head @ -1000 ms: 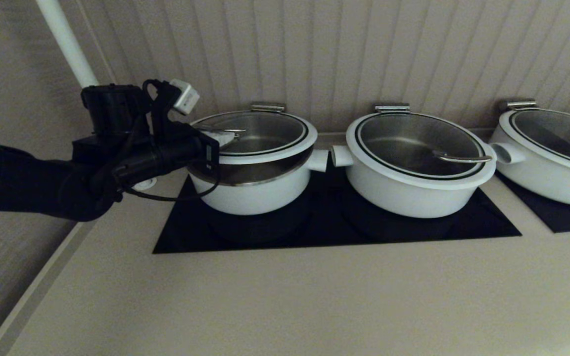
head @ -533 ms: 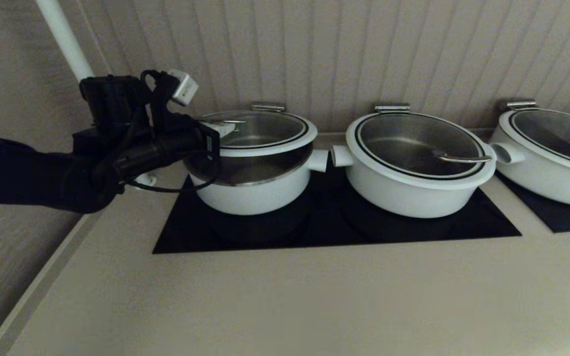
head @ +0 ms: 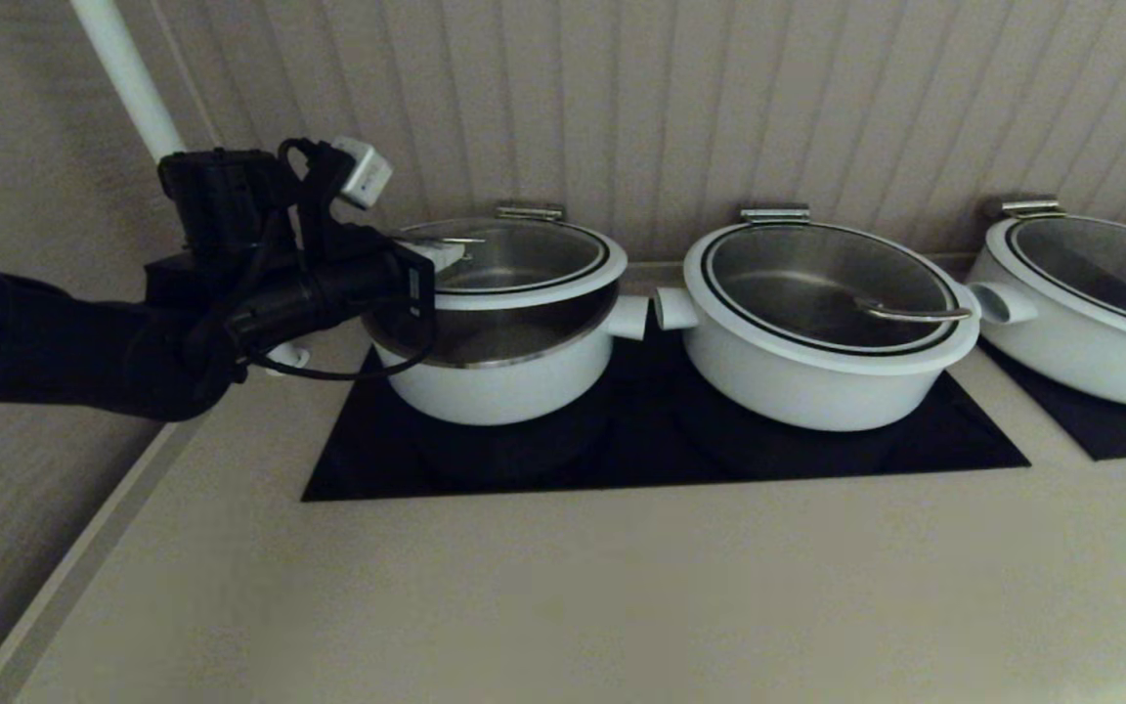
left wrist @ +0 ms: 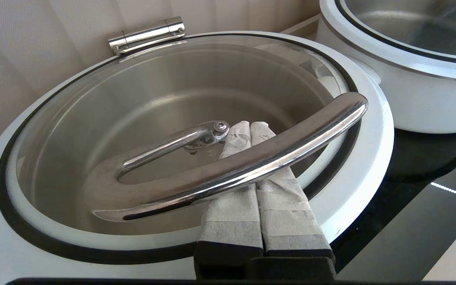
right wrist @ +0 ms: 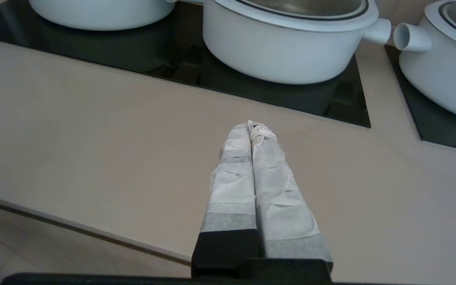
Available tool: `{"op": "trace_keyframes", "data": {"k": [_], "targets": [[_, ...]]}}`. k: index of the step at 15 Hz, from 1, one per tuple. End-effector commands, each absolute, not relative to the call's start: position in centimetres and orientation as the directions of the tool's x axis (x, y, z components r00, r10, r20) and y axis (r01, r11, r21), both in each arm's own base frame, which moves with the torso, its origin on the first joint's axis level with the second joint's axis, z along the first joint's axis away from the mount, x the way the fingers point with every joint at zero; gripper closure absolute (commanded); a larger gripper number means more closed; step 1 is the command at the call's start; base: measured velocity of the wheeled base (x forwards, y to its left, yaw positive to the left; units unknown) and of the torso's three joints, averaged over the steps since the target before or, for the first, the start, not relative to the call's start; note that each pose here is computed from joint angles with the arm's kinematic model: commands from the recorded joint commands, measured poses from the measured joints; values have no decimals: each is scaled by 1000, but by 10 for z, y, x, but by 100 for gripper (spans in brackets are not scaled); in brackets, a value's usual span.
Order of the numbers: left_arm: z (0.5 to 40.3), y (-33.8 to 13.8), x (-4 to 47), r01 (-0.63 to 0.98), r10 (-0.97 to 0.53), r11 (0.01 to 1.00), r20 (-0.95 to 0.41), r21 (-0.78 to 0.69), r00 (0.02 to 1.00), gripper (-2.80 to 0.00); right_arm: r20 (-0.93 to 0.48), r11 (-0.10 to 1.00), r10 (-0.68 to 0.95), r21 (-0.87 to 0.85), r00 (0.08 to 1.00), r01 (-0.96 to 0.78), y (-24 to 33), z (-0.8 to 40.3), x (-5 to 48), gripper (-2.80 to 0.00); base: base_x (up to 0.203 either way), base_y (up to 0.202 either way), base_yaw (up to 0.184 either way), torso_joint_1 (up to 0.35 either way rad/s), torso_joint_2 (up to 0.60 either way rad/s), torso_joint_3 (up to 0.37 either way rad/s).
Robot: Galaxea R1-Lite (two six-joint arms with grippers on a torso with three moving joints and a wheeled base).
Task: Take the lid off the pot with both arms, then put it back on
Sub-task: Hold the pot lid with the right arm
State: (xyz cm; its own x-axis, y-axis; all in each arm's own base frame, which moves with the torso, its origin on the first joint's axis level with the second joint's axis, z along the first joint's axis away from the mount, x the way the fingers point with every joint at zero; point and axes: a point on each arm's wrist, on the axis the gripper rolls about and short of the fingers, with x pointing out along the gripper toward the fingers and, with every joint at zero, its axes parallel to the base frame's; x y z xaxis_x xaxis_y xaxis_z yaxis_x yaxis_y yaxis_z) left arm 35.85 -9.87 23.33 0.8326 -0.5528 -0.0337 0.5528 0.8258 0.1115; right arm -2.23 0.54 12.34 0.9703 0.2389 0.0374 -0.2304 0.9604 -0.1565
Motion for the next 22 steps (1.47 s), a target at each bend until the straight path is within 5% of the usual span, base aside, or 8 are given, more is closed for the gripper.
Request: {"op": "trace_keyframes", "data": {"k": [1, 13, 22], "targets": [[234, -99, 358, 554, -554, 825, -29, 114, 832, 0, -3, 958, 248, -148, 969, -246, 5, 135, -7, 0, 0, 0, 0, 0, 0, 0], [237, -100, 365, 552, -554, 826, -14, 113, 832, 0, -11, 892, 433, -142, 901, -430, 11, 170, 91, 0, 0, 0, 0, 0, 0, 0], [234, -101, 367, 553, -554, 826, -22, 110, 832, 0, 8, 725, 681, -152, 732, -672, 39, 175, 140, 0, 0, 0, 0, 0, 0, 0]]}}
